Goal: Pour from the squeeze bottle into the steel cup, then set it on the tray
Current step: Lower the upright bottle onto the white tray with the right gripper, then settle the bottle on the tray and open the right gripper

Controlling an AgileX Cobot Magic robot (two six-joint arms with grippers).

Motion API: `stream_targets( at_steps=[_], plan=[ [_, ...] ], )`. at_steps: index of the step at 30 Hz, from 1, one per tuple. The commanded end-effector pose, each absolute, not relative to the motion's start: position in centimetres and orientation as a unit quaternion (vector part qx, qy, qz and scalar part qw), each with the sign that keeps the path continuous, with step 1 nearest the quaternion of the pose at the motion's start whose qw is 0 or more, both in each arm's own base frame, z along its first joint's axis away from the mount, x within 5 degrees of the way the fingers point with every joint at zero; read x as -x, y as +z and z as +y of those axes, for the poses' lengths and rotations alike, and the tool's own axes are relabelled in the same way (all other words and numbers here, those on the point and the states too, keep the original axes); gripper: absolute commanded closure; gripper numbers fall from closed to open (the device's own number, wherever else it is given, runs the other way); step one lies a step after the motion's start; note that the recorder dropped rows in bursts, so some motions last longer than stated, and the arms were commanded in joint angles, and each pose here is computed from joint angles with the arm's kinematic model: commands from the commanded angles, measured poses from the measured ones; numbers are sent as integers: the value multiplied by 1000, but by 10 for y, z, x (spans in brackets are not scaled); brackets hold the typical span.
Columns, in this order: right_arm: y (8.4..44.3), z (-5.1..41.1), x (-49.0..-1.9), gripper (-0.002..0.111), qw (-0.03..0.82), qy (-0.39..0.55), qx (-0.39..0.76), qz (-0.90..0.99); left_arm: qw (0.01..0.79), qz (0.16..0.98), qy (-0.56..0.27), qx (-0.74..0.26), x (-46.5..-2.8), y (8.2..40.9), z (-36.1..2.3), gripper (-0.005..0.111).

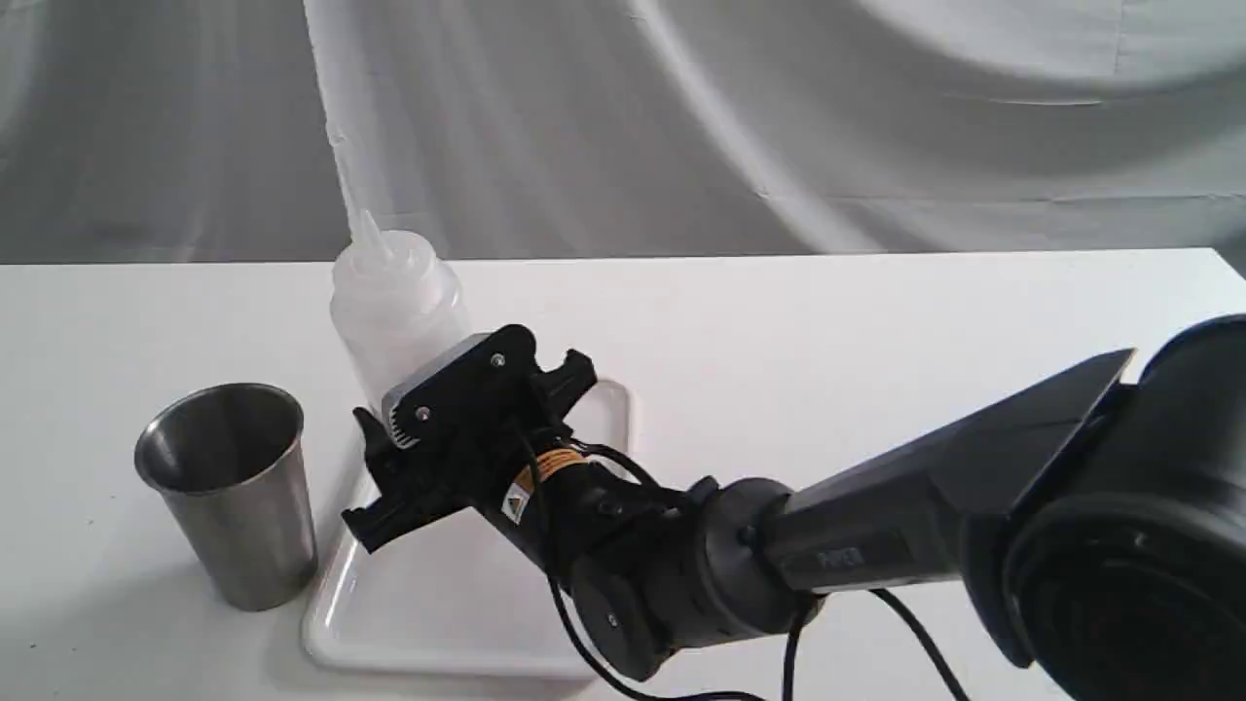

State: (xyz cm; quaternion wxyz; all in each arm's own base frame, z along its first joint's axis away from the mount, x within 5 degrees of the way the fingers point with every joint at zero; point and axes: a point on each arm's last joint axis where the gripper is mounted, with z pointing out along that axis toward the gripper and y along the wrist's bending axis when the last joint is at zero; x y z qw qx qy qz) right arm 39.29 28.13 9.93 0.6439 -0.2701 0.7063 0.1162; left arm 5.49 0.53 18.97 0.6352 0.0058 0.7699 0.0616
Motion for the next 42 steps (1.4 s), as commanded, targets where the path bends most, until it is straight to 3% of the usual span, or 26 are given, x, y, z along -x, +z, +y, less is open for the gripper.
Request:
stream_targets(
  at_steps=[1, 42],
  plan=[
    [103, 283, -393, 108, 661, 118, 273, 689, 638, 767, 62, -4, -55, 189, 5, 98],
    [69, 276, -394, 108, 631, 128, 214, 735, 638, 767, 62, -4, -55, 189, 5, 98]
  ],
)
